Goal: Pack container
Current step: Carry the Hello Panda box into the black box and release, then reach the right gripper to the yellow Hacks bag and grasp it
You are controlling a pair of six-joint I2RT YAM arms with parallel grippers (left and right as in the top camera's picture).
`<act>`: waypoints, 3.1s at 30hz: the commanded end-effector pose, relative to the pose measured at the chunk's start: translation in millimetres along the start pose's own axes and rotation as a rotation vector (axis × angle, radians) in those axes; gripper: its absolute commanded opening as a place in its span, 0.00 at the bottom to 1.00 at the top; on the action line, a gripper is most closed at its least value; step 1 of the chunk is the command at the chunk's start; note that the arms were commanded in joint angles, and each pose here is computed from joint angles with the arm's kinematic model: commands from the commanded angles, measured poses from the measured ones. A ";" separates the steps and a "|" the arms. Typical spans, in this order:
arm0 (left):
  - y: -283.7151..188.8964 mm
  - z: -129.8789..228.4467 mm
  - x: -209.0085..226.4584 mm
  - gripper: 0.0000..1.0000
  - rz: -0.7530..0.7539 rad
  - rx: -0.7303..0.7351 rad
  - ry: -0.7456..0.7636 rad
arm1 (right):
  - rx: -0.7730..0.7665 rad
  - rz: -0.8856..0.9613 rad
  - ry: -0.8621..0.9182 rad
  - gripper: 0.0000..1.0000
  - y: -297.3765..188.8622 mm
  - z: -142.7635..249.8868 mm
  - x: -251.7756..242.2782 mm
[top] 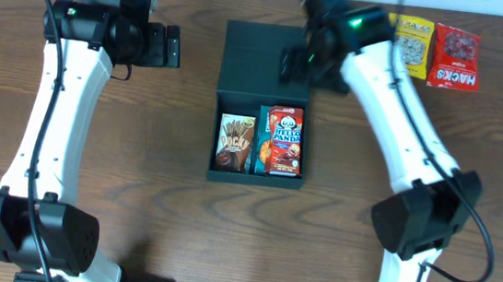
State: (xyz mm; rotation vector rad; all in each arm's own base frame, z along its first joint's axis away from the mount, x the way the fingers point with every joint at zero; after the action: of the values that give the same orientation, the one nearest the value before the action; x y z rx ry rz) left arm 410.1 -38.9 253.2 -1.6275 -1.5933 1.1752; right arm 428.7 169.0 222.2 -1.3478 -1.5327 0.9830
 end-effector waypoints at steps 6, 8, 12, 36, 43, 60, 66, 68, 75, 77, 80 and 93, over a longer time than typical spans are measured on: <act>-5.3 -22.1 -2.9 0.95 0.013 -0.100 0.019 | -0.371 0.244 0.103 0.99 -1.2 -103.8 -137.5; -5.7 -27.2 -4.0 0.95 0.018 -0.124 0.020 | -0.387 0.200 0.164 0.98 21.3 -116.9 -173.3; -6.9 -38.4 -5.8 0.95 0.026 -0.175 -0.011 | -0.432 0.195 0.257 0.89 60.0 -132.1 -239.4; 14.0 -45.4 5.2 0.95 -0.036 -0.182 -0.132 | -0.358 0.277 0.377 0.98 219.9 -99.6 -338.0; 14.1 -45.4 5.3 0.95 -0.037 -0.182 -0.131 | -0.180 0.209 0.345 0.93 232.7 -70.7 -304.1; 13.8 -46.1 9.0 0.95 -0.064 -0.189 -0.110 | 0.222 0.027 0.124 0.73 247.0 -1.1 -157.9; 13.5 -46.6 12.5 0.95 -0.089 -0.194 -0.101 | 0.202 0.015 0.070 0.55 243.1 -7.3 -137.1; 13.7 -46.6 12.5 0.95 -0.091 -0.193 -0.088 | 0.190 0.014 0.069 0.53 237.1 -11.5 -136.5; 14.2 -46.6 12.8 0.95 -0.092 -0.192 -0.081 | 0.095 0.007 0.066 0.50 193.2 -37.2 -134.2; 14.2 -46.7 12.5 0.95 -0.093 -0.192 -0.067 | 0.063 0.005 0.064 0.48 178.8 -44.6 -132.8; 14.2 -46.5 12.6 0.95 -0.093 -0.191 -0.063 | 0.047 -0.008 0.063 0.54 165.6 -48.4 -129.9; 14.4 -46.2 12.5 0.95 -0.093 -0.189 -0.063 | 0.049 -0.015 0.030 0.54 150.4 -47.6 -130.1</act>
State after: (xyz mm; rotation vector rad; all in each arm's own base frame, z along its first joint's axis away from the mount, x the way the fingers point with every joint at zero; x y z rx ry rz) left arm 452.9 -25.0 261.5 -1.6488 -1.8422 1.0896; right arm 533.0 53.6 89.9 -1.3332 -1.4735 0.9513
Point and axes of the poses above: each gripper's point midway between its finger pads, its own y axis out along the fingers, its own x axis along the line the jaws close on, z = x × y, the point moved 3 cm from there along -y, back along the fingers, and after that the axes turned 7 degrees about -y, right-handed, at the moved point
